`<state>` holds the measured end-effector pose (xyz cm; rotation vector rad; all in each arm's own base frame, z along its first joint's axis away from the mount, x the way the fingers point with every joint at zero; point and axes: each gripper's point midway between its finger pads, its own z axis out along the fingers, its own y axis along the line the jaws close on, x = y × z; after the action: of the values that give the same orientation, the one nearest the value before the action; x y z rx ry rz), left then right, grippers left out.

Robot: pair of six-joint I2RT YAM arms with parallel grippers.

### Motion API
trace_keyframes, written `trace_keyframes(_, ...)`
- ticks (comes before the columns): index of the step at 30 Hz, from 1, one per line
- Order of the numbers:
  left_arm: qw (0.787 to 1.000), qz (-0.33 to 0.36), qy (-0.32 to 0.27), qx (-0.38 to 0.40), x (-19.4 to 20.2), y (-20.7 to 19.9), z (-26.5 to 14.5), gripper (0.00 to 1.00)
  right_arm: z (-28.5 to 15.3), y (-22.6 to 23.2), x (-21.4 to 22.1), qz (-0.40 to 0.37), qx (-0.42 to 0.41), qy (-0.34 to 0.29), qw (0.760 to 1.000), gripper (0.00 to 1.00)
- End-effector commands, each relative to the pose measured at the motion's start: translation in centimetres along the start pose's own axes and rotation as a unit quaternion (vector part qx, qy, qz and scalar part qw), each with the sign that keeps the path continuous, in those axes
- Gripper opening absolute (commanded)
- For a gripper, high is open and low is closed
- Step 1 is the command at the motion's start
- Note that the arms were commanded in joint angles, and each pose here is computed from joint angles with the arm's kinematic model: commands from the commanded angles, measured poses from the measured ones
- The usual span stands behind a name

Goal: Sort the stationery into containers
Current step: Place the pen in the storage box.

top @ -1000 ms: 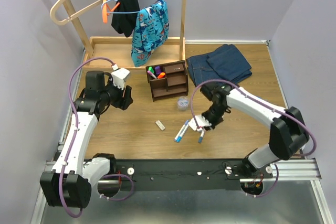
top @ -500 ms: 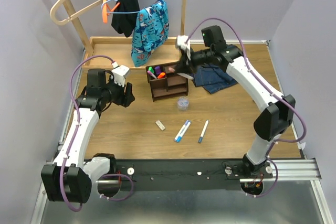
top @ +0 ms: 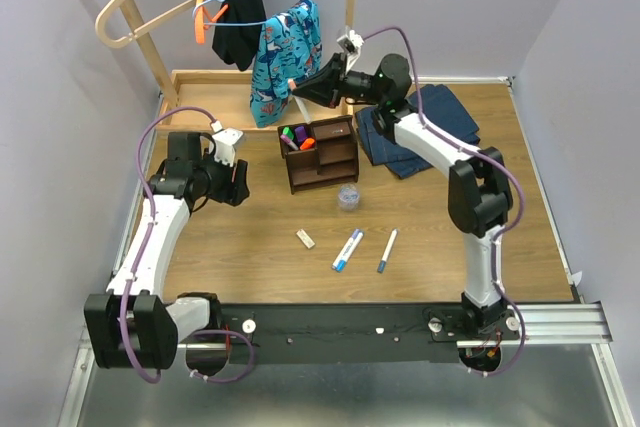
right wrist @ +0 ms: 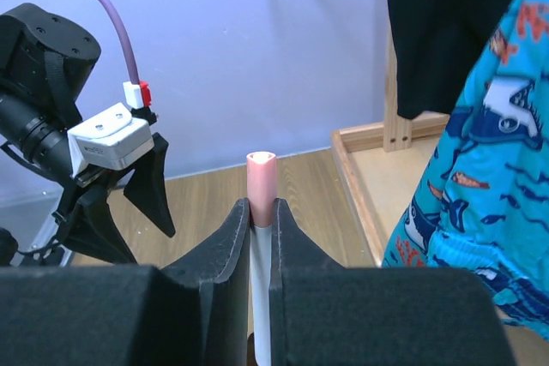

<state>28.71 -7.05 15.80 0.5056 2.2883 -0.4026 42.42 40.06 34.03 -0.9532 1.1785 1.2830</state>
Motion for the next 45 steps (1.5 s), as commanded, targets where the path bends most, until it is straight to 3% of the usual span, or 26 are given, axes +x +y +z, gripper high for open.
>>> trace_keyframes(1, 0.999, 0.008, 0.016, -0.026, -0.4, 1.7, -0.1, 0.67, 0.7, -0.3, 0.2, -0.007, -0.024, -0.066, 0.998, 0.12)
trace_keyframes(6, 0.999, 0.007, 0.022, -0.044, -0.9, 3.2, -0.2, 0.67, 0.8, -1.3, 2.6, -0.034, -0.030, -0.076, 0.996, 0.12)
trace_keyframes(18, 0.998, 0.003, 0.046, -0.049, 0.3, 4.1, 1.0, 0.67, 0.5, -2.7, 8.6, 0.007, -0.035, -0.070, 0.997, 0.13)
trace_keyframes(36, 0.998, -0.014, 0.044, -0.036, 0.5, 4.2, 2.4, 0.67, -0.8, 0.8, 13.1, -0.008, -0.063, -0.030, 0.998, 0.16)
trace_keyframes(45, 0.999, -0.012, 0.030, -0.033, 0.0, 3.8, 2.1, 0.67, -1.1, 1.3, 11.7, -0.029, -0.049, -0.016, 0.998, 0.43)
